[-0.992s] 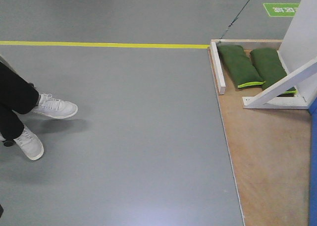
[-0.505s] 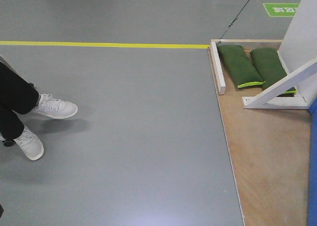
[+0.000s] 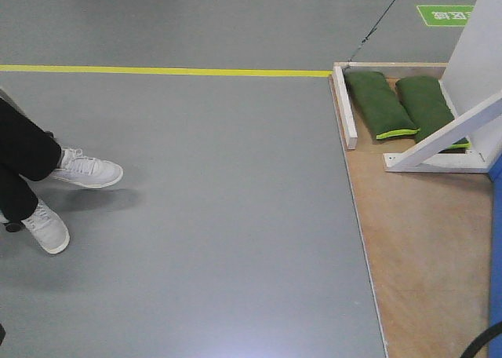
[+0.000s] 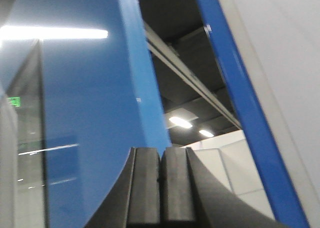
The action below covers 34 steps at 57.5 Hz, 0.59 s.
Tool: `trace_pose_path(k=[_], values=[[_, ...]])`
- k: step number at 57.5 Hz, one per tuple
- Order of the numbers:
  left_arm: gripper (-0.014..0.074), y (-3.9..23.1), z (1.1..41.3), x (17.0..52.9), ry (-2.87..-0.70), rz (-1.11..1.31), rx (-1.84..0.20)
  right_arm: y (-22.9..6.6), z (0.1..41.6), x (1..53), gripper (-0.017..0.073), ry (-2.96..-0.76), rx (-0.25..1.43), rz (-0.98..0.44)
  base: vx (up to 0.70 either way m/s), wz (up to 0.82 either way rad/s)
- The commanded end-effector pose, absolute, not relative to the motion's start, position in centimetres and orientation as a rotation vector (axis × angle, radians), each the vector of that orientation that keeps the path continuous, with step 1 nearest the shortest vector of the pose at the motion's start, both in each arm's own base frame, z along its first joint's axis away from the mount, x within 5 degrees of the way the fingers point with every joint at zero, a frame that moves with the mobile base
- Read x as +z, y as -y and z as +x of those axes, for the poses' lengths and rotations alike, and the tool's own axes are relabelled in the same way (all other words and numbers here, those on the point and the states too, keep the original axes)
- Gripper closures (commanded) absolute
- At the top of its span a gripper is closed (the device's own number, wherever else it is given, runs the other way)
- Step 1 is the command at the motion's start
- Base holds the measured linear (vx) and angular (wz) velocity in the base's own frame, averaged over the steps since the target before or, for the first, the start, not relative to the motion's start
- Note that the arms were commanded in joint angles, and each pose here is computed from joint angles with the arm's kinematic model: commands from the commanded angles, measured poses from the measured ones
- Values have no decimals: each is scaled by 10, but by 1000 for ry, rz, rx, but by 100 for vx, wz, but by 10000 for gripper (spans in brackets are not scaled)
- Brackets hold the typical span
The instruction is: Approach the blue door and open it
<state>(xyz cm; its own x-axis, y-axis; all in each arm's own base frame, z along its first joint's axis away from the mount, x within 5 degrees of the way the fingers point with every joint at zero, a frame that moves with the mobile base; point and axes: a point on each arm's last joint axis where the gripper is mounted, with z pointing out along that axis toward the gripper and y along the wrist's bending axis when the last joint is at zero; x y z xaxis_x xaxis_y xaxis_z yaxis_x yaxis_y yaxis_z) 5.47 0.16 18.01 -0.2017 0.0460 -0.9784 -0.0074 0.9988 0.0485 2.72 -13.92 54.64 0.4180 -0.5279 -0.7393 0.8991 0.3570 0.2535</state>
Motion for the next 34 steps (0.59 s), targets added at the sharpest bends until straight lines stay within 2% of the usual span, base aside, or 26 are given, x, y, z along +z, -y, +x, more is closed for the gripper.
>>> trace_pose_path(k=[1,21,28,34], values=[[521,-1,54,197,-1650,29,33,146,12,553,547,-509,-1054,741,0,0],[521,-1,54,197,-1650,29,33,218,-43,521,547,-485,-1279,990,0,0],[521,-1,54,197,-1650,29,33,244,-63,505,547,-466,-1345,1033,0,0],[521,-1,54,197,-1650,29,33,264,-72,495,547,-477,-1403,1013,0,0]])
